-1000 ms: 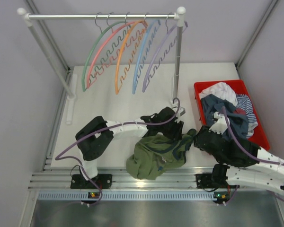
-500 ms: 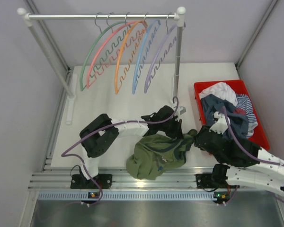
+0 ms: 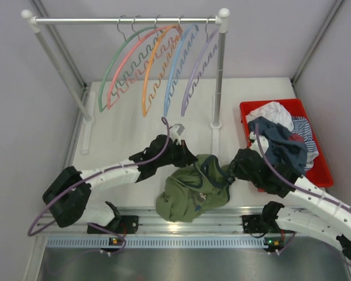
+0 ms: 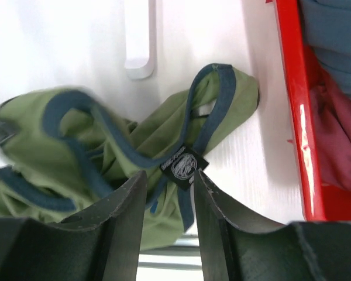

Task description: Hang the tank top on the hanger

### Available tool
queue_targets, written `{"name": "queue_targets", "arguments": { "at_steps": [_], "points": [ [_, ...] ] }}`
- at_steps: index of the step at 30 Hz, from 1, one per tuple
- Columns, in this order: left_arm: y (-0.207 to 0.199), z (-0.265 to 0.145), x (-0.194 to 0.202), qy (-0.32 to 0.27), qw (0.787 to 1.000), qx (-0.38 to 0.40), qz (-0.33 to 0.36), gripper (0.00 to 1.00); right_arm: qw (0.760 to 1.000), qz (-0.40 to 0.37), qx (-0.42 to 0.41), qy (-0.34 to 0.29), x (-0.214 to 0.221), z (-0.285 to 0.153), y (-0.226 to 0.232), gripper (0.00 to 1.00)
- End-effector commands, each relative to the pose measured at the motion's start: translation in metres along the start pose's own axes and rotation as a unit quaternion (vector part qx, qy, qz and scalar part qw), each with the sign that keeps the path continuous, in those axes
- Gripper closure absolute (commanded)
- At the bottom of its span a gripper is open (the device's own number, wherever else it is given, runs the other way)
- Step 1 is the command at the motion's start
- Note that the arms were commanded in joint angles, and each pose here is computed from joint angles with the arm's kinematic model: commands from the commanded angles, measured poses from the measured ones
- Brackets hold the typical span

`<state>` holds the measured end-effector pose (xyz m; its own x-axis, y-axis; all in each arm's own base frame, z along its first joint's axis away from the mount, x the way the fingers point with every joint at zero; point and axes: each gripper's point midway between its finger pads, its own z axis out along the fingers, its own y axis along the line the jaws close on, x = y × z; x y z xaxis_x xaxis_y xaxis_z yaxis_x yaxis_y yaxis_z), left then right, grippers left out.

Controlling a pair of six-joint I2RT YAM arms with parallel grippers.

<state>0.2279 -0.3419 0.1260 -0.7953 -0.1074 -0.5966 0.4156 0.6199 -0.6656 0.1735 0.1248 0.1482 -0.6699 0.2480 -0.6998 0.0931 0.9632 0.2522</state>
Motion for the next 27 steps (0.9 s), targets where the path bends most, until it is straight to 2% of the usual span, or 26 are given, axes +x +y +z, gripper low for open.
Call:
{"name": "queue_targets", "arguments": {
  "at_steps": [1, 6, 10, 17, 27],
  "points": [
    [0.001, -0.022, -0.020, -0.072, 0.997, -0.016, -0.016, 1.00, 0.996, 0.010, -0.082, 0.018, -0.008, 0.020, 0.035, 0.62],
    [0.010, -0.041, -0.022, -0.092, 0.995, -0.042, -0.016, 1.00, 0.998, 0.014, -0.043, 0.042, -0.012, 0.063, 0.019, 0.64],
    [0.009, -0.046, -0.024, -0.089, 0.995, -0.046, -0.006, 1.00, 0.999, 0.002, -0.003, 0.049, -0.015, 0.082, 0.010, 0.55],
    [0.017, -0.054, -0.028, -0.102, 0.992, -0.069, -0.002, 1.00, 0.998, -0.007, 0.039, 0.051, -0.012, 0.083, -0.007, 0.51],
    [0.013, -0.059, -0.029, -0.104, 0.992, -0.064, -0.004, 1.00, 0.991, -0.031, 0.109, 0.065, 0.003, 0.097, -0.037, 0.47]
  ]
}}
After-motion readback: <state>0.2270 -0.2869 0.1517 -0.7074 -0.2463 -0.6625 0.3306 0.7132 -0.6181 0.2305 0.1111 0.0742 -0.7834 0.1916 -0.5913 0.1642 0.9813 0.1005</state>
